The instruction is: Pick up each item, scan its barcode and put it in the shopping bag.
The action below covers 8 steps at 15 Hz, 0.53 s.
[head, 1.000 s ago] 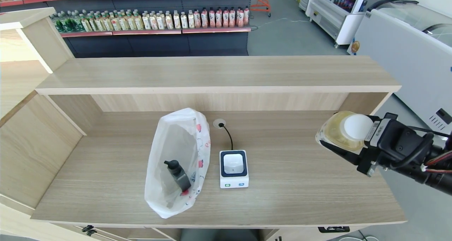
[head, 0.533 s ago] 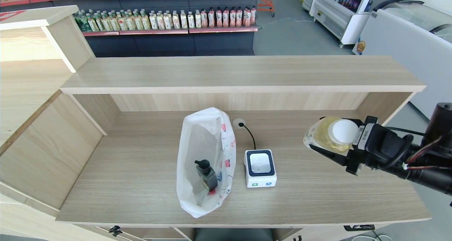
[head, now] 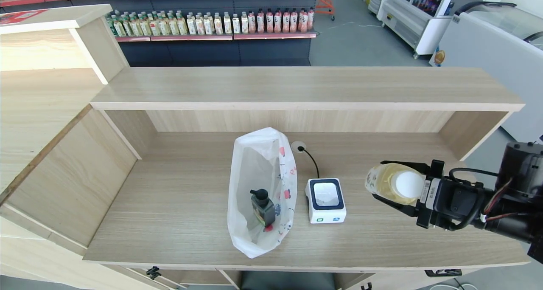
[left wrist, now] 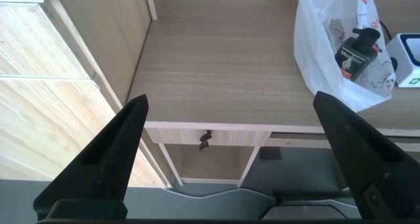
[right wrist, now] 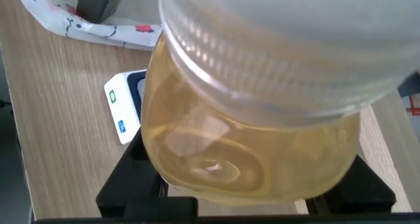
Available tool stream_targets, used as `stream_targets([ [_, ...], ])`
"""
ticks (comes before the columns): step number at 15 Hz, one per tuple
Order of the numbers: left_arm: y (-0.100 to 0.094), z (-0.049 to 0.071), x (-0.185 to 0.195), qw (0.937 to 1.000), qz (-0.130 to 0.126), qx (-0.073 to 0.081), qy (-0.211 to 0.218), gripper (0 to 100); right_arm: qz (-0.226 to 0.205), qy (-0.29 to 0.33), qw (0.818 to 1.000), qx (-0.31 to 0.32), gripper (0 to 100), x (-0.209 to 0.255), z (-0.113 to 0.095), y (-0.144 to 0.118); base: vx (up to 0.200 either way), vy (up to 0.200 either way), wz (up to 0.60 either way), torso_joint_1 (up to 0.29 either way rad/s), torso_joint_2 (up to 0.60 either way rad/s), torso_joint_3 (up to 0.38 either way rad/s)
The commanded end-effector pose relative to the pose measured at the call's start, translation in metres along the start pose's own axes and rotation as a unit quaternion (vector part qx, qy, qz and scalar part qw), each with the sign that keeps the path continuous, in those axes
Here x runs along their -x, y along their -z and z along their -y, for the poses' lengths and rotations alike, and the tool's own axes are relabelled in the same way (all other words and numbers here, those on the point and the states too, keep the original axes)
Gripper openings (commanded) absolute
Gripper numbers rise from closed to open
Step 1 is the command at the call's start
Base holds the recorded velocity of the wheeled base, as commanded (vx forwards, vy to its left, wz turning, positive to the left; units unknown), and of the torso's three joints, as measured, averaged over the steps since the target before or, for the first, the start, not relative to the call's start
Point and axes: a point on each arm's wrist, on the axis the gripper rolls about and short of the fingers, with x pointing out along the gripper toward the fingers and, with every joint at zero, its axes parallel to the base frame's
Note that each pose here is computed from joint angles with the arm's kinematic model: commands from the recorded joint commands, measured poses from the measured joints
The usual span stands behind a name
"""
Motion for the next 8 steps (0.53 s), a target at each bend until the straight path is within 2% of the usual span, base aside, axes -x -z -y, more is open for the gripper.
stream_targets([
  [1,0.0,0.0,0.0,1.0,0.0,0.0,0.0,100,-0.007,-0.013,1.0,-0.003,0,-0.002,-0.004,0.01,0.0,0.0,0.0,0.0,0.0,0.0],
  [8,0.0,0.0,0.0,1.0,0.0,0.0,0.0,100,0.011,-0.047,0.998,0.036,0,-0.014,-0.015,0.034,0.0,0.0,0.0,0.0,0.0,0.0],
])
